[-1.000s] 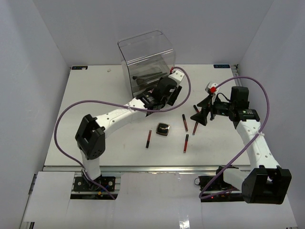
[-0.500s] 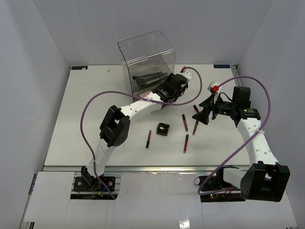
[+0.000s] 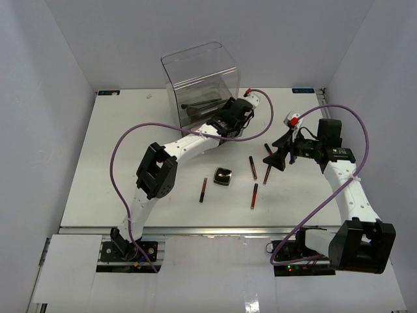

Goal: Organize the makeup

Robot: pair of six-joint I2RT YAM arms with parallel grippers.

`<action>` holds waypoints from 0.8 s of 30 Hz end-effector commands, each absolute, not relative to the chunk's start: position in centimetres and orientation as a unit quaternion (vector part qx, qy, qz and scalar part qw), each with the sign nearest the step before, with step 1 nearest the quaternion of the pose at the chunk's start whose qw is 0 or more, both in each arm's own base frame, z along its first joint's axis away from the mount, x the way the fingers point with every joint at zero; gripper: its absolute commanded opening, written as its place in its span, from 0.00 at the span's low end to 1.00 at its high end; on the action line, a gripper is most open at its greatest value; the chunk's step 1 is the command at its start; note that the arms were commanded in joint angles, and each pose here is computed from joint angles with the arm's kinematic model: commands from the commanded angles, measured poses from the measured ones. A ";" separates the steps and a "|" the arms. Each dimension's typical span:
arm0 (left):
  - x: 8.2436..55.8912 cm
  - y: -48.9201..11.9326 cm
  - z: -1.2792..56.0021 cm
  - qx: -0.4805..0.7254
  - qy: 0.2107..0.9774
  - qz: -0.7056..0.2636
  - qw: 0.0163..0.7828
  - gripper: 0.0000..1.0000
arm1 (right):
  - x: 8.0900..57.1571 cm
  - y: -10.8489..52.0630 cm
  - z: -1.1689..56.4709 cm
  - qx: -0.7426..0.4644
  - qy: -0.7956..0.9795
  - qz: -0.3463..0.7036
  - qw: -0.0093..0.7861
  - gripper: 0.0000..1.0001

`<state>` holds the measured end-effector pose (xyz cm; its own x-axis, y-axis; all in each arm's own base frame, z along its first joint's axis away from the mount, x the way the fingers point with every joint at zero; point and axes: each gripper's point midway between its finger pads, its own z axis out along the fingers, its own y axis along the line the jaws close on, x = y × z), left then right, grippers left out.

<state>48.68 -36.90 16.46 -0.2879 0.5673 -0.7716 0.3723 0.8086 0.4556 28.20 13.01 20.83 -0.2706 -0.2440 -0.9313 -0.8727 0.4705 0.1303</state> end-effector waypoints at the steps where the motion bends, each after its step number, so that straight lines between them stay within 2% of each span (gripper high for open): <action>1: 49.1 -36.6 18.5 0.283 0.790 0.098 0.534 0.23 | 28.1 13.2 21.0 -0.393 0.711 0.347 0.469 0.93; 4: 49.3 -36.3 18.1 0.284 0.791 0.104 0.532 0.25 | 28.1 13.2 21.0 -0.393 0.711 0.348 0.468 0.93; 6: 49.4 -36.1 18.1 0.282 0.792 0.108 0.531 0.30 | 28.1 13.2 21.0 -0.393 0.711 0.348 0.469 0.93; 10: 49.5 -35.7 18.1 0.274 0.793 0.120 0.530 0.55 | 28.1 13.2 21.0 -0.391 0.711 0.349 0.468 0.93; 12: 49.5 -35.4 18.1 0.271 0.794 0.127 0.530 0.62 | 28.1 13.2 21.0 -0.391 0.711 0.350 0.468 0.93; 24: 49.4 -35.0 18.6 0.267 0.793 0.132 0.532 0.77 | 28.1 13.1 21.0 -0.389 0.711 0.352 0.468 0.93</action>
<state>48.99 -35.55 15.74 -0.3131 0.5951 -0.7401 0.3267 0.7993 0.5044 28.11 12.99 20.57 -0.2795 -0.2392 -0.9299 -0.8722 0.4681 0.1417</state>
